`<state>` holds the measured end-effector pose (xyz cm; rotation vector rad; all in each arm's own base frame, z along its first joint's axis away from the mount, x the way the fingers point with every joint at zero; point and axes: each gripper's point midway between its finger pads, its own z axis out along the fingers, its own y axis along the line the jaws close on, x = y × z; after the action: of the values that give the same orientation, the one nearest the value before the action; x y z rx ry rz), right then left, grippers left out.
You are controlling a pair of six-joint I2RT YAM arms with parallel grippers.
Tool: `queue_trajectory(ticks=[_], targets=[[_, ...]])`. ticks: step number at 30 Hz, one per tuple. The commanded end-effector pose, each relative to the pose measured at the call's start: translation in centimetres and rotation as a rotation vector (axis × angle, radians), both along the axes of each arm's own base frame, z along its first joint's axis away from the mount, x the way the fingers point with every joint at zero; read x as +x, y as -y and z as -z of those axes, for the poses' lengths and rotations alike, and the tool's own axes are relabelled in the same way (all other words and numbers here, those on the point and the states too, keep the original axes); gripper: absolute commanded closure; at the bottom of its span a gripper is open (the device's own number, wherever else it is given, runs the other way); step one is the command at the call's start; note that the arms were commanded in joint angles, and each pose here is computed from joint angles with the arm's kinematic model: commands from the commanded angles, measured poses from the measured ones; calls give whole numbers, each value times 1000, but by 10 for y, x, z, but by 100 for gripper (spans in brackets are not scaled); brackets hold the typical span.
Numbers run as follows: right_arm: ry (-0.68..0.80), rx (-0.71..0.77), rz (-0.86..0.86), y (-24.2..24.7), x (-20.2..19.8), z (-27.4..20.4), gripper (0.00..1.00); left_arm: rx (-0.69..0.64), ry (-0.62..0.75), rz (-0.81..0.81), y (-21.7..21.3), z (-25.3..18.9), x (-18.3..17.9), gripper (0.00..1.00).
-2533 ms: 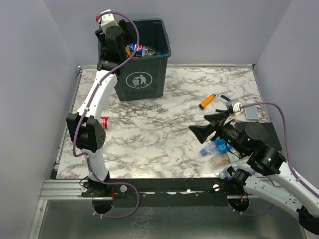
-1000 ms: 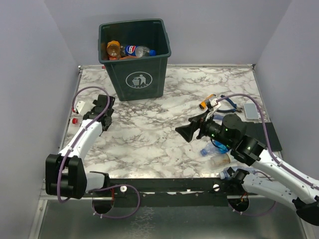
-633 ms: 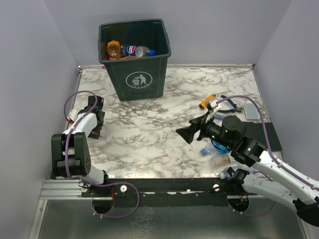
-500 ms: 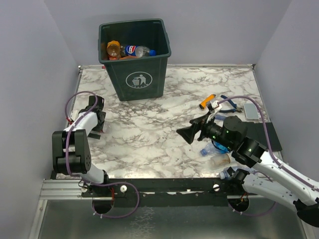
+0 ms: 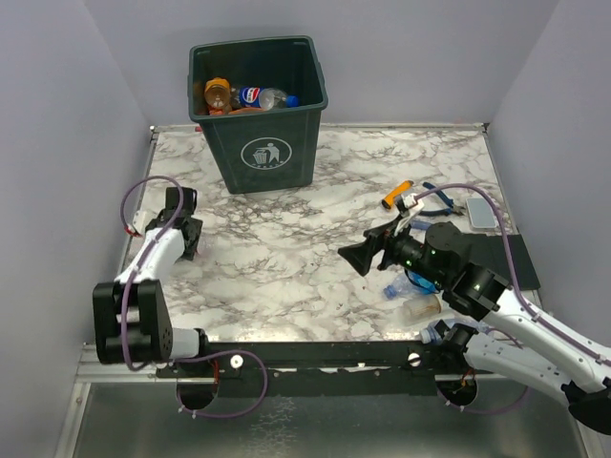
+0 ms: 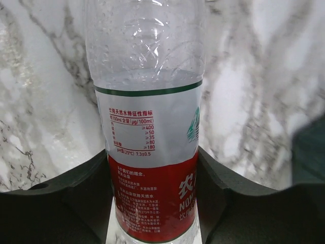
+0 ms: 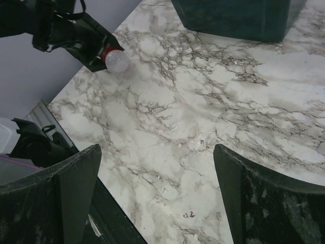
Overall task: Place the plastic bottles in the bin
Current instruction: Pick up the plastic bottle from the corner of the board.
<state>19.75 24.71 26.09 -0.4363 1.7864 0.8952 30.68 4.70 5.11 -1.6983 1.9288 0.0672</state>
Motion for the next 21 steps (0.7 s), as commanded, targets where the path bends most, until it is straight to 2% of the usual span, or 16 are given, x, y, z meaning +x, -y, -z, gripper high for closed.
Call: queue_trajectory(ticks=[1,5,8,13,16,21], targets=[[-10,-23,52,3,8,4,5,113,234,160,11,-86,9,54],[2,-36,41,-2,12,4,5,303,375,337,19,-163,5,56],[-3,-49,26,-8,15,3,5,394,469,474,36,-208,3,57],[1,-51,-65,-25,11,-6,5,473,790,737,83,-294,0,58],[14,-24,-118,-32,4,-17,5,443,987,984,134,-334,-4,59],[41,75,-217,-41,-14,-40,4,284,1269,1356,219,-366,-34,60]])
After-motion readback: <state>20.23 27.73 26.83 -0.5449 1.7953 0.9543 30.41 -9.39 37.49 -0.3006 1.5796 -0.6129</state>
